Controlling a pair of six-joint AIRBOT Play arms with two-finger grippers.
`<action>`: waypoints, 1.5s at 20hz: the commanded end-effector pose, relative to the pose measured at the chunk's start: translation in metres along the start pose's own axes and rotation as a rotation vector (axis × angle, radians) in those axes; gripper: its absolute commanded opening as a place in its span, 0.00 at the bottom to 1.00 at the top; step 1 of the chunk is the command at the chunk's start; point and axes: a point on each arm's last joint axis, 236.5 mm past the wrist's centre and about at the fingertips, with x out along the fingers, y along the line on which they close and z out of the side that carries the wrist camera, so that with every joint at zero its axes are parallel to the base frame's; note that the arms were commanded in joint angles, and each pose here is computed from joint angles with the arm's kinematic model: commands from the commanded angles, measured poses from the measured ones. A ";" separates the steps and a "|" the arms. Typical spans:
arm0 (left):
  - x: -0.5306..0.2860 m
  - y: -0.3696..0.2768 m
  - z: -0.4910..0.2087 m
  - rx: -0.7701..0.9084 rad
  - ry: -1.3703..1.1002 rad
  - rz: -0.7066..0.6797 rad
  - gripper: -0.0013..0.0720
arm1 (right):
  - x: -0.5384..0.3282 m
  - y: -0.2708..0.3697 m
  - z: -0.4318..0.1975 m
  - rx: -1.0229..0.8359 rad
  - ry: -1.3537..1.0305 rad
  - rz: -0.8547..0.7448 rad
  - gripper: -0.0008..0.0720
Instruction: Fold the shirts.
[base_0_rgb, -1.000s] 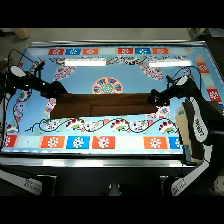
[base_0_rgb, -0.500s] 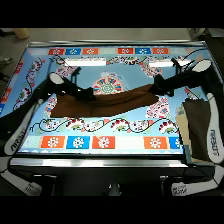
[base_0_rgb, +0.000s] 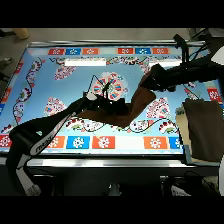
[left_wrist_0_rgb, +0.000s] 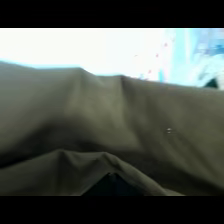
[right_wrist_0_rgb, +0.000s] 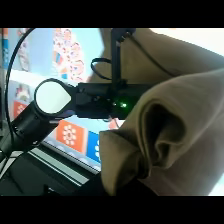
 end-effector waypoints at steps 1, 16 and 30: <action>-0.066 -0.004 0.048 0.129 -0.092 0.020 0.05 | 0.037 0.050 0.011 -0.018 -0.041 0.145 0.04; -0.490 -0.044 0.079 0.361 -0.650 0.374 0.05 | 0.259 0.035 0.020 0.178 -0.038 0.240 0.96; -0.455 -0.031 0.065 0.358 -0.553 0.356 0.05 | 0.206 -0.203 -0.071 0.402 0.259 -0.224 0.93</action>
